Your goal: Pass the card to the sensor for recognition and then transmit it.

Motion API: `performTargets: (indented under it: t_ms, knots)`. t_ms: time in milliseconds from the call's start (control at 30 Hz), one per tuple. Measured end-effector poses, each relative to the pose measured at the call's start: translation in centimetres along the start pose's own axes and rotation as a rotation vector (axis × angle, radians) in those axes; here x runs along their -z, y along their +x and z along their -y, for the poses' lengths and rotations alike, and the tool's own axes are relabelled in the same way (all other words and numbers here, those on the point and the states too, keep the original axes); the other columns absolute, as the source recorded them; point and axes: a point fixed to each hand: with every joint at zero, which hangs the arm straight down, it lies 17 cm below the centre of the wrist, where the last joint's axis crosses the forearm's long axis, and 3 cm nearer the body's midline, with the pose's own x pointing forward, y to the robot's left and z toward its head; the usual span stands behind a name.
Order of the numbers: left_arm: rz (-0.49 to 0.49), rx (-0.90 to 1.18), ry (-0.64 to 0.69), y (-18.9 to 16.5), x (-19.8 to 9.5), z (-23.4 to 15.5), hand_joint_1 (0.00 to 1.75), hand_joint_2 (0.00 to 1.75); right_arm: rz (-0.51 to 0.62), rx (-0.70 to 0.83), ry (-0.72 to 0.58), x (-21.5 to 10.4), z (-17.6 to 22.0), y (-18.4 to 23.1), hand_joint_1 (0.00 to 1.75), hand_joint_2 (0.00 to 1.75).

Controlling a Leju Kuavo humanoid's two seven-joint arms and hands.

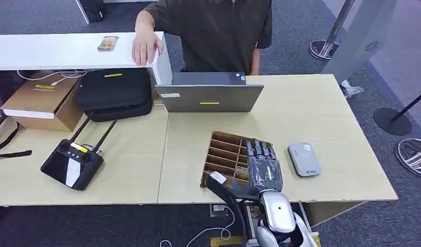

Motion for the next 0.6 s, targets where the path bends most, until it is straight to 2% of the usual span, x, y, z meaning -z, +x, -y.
performTargets:
  t_ms: [500,600]
  knots:
    - [0.002,-0.007,0.001,0.04,0.04,-0.21,0.00,0.00,0.013,0.023,-0.004,-0.30,0.58,-0.13,0.00,0.00]
    - [0.002,-0.009,0.001,0.04,0.06,-0.26,0.00,0.00,0.005,0.002,0.032,-0.84,-0.01,-0.31,0.00,0.00]
